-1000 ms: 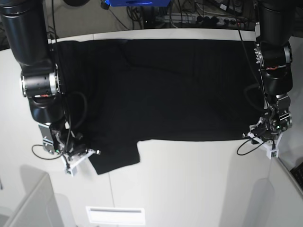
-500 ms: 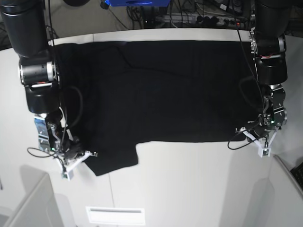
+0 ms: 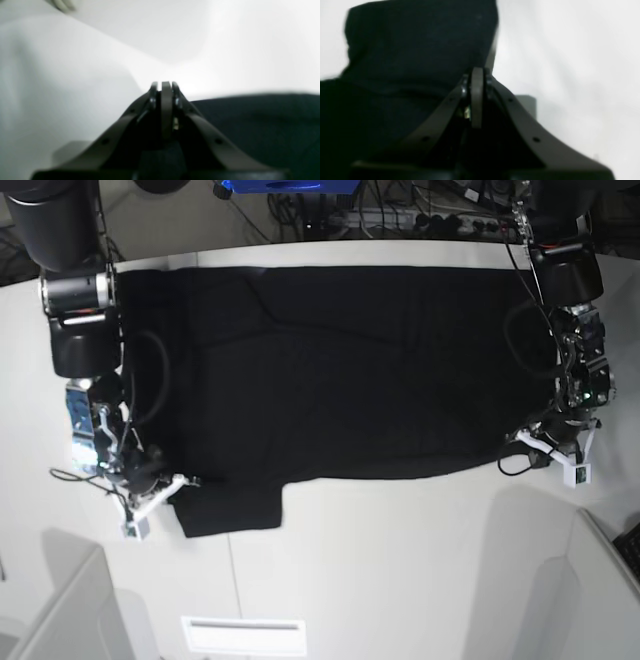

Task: Fold the T-shirt properly
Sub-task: 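Lift the grasped edge and fold it over onto the shirt's other half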

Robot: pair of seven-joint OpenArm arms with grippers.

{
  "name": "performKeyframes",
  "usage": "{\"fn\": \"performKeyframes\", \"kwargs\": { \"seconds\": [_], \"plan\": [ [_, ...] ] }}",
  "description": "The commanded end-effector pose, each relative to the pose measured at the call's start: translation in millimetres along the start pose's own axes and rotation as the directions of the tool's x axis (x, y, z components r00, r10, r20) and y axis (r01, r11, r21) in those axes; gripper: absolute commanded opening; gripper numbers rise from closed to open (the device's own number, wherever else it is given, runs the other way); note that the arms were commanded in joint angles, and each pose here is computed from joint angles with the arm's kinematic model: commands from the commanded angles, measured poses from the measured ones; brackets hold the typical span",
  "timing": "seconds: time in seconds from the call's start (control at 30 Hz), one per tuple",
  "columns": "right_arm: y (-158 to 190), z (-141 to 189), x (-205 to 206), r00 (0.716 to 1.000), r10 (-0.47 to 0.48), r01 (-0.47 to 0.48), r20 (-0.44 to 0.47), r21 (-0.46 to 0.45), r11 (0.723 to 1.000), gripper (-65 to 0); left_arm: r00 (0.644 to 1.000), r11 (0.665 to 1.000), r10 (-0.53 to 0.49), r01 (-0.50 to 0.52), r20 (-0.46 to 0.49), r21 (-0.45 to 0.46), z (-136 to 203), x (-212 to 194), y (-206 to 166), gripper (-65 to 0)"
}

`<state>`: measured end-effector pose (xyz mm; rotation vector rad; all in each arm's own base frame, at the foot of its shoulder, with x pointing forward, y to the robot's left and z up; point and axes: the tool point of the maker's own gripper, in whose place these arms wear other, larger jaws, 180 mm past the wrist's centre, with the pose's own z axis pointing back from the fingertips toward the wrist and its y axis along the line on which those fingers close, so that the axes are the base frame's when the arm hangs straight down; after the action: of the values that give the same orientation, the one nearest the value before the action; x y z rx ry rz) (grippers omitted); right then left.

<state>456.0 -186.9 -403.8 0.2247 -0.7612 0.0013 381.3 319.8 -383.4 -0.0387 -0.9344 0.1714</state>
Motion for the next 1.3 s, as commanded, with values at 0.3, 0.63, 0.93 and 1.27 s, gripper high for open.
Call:
{"fn": "performKeyframes", "kwargs": {
  "seconds": [0.3,0.63,0.93,1.27],
  "plan": [
    [-3.3,32.5,26.7,0.998,0.005,-0.005,0.058,0.005,1.000,-65.0,0.989,0.996,0.024,-0.010,0.148,-0.091,36.7,49.4,-20.6,-65.0],
    [2.1,42.7,-2.4,0.999,0.033,-0.033,0.031,0.014,0.999,-65.0,0.986,0.999,0.014,-0.005,0.167,-0.050,81.7,45.8,-13.0,-65.0],
    [-5.3,68.6,-6.9,0.999,0.004,-0.004,0.038,-0.001,1.000,-65.0,0.993,0.999,-0.026,0.031,0.116,-0.041,97.9,16.7,-13.2,-65.0],
    [-1.5,87.6,-28.2,0.999,0.026,-0.025,0.041,-0.004,1.000,-65.0,0.992,0.997,-0.065,0.070,0.110,-0.043,114.5,7.9,-19.0,-65.0]
  ]
}}
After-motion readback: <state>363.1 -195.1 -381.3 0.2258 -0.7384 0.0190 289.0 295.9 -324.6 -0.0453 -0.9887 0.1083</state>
